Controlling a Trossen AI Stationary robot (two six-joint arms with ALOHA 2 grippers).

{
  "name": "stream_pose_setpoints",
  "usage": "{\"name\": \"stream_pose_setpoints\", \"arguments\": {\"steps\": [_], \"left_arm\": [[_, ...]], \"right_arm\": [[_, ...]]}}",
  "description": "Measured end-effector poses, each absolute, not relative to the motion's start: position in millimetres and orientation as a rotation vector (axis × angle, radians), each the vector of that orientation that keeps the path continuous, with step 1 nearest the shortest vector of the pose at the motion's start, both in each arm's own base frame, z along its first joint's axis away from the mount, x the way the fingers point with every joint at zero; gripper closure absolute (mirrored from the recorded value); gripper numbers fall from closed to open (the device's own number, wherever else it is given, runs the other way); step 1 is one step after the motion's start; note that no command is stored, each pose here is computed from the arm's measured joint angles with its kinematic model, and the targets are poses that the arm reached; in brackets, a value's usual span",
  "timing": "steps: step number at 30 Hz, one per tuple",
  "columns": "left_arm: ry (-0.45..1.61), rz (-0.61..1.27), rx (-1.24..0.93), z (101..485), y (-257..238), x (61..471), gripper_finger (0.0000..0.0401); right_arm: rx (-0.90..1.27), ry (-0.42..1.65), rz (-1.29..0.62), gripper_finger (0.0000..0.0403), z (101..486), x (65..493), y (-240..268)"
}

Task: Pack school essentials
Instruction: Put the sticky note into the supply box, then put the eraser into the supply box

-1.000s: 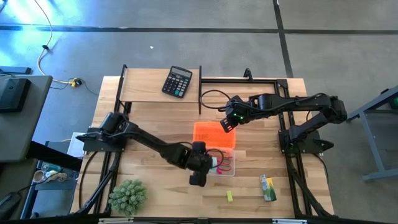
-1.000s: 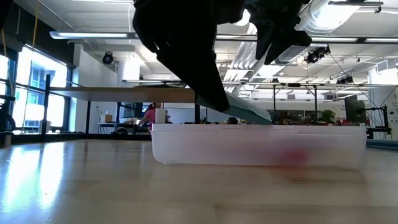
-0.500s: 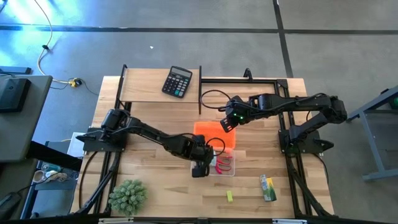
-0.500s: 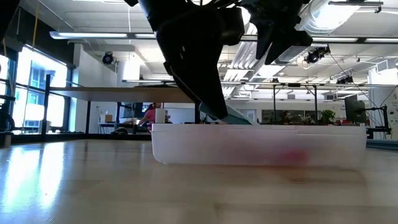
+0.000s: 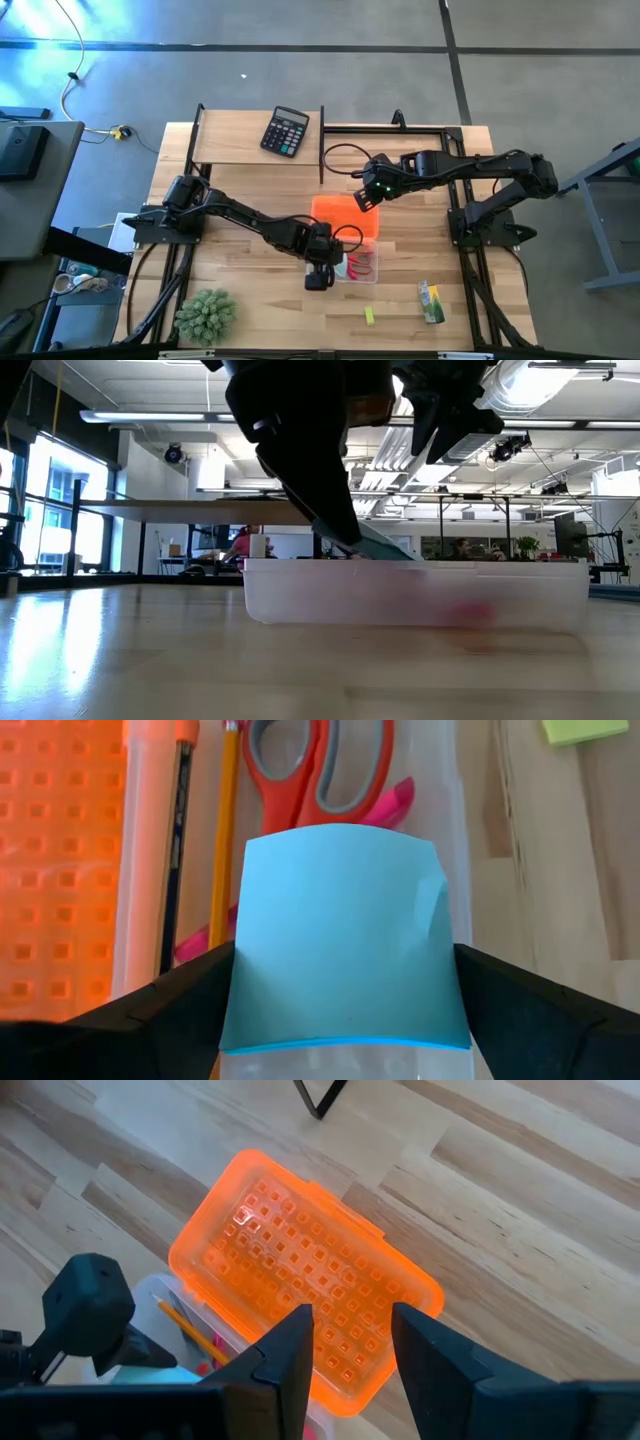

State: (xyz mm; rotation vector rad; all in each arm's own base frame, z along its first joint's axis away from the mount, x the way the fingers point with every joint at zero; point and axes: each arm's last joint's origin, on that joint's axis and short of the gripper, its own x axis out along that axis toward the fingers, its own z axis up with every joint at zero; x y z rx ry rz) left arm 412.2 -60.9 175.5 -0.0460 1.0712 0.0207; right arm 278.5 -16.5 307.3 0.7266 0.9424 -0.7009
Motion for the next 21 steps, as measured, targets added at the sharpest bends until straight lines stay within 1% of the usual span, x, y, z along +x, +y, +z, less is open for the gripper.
{"name": "stream_pose_setpoints", "arguments": {"steps": [5,11,21], "left_arm": [[1.042,0.013,-0.042,176.8,-61.0,414.9,0.0052],[1.017,0.007,-0.067,178.1,-61.7,417.0,0.0033],[1.025,-0.008,-0.074,177.8,-58.9,417.0,0.0007]], "right_arm": [[0.724,0.939,-0.706,0.0274,307.4,278.5,-16.7],[0.742,0.944,-0.724,0.0274,306.8,277.4,-16.7],[0.738,0.96,-0.731,0.0274,306.2,275.9,-16.6]]}}
